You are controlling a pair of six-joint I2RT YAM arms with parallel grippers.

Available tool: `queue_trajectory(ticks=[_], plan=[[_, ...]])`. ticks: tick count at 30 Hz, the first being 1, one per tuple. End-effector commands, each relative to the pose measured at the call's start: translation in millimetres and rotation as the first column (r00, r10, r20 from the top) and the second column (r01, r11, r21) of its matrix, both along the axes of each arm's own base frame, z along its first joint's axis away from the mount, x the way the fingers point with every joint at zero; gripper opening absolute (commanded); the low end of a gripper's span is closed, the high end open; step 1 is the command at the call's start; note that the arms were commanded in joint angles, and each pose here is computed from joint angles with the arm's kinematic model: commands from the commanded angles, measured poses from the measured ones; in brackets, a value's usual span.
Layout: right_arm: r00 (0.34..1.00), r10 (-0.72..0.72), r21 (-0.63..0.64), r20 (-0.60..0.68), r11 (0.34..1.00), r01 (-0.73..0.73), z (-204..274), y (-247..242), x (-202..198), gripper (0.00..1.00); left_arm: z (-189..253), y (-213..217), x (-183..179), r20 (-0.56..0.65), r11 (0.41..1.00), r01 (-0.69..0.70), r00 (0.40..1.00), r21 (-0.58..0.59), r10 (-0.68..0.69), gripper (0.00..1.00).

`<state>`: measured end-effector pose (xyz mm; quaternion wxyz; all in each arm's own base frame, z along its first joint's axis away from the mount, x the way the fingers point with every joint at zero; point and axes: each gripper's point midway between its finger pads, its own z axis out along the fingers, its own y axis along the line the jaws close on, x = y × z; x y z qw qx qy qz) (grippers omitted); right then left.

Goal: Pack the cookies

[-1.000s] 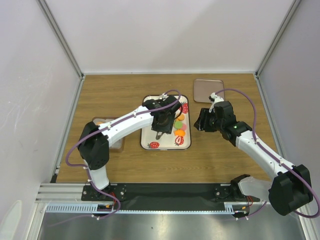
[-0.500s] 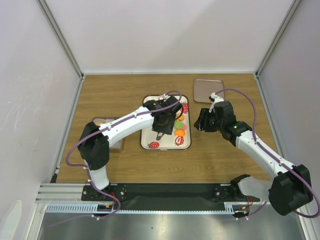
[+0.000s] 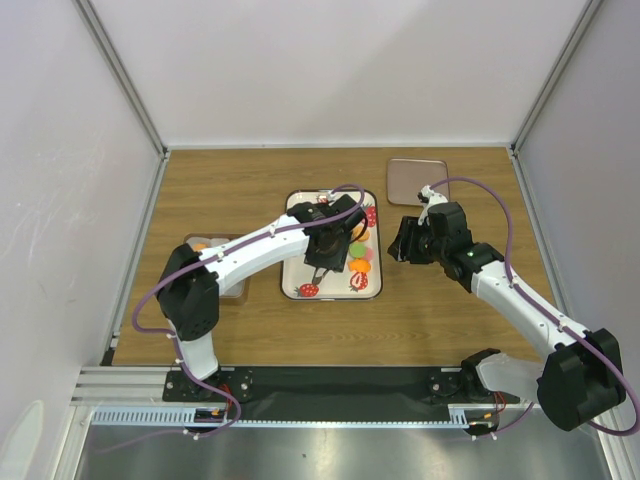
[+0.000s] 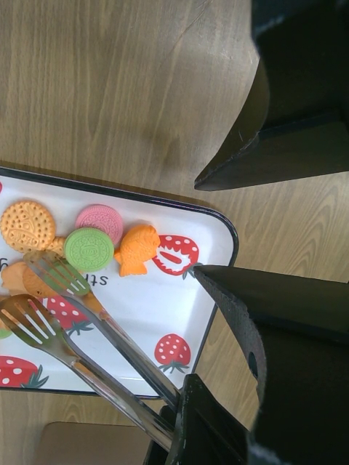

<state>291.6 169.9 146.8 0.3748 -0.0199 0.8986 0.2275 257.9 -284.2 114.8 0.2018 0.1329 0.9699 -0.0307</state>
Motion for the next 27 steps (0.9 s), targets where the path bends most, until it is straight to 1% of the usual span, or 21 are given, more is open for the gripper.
queue_trajectory(ticks=[1, 10, 17, 27], plan=[[0.999, 0.015, 0.003, 0.031, 1.0, -0.015, 8.0, 2.7, 4.6, 0.51, 9.8, 0.5, -1.4, 0.03, 1.0, 0.01, 1.0, -0.007, -0.009, 0.49], [0.999, 0.016, 0.003, 0.033, 1.0, -0.016, 8.6, 3.0, 4.8, 0.51, 7.1, 1.2, -0.7, 0.027, 1.0, 0.014, 1.0, 0.006, -0.014, 0.47], [0.999, 0.016, 0.004, 0.034, 1.0, -0.016, 8.9, 3.2, 5.0, 0.51, 9.6, 2.2, 2.3, 0.032, 1.0, 0.015, 0.999, 0.003, -0.015, 0.43], [0.999, 0.016, 0.004, 0.034, 1.0, -0.016, 8.6, 3.3, 5.3, 0.51, 46.3, 11.9, 16.4, 0.101, 0.999, -0.006, 0.995, -0.043, 0.011, 0.41]])
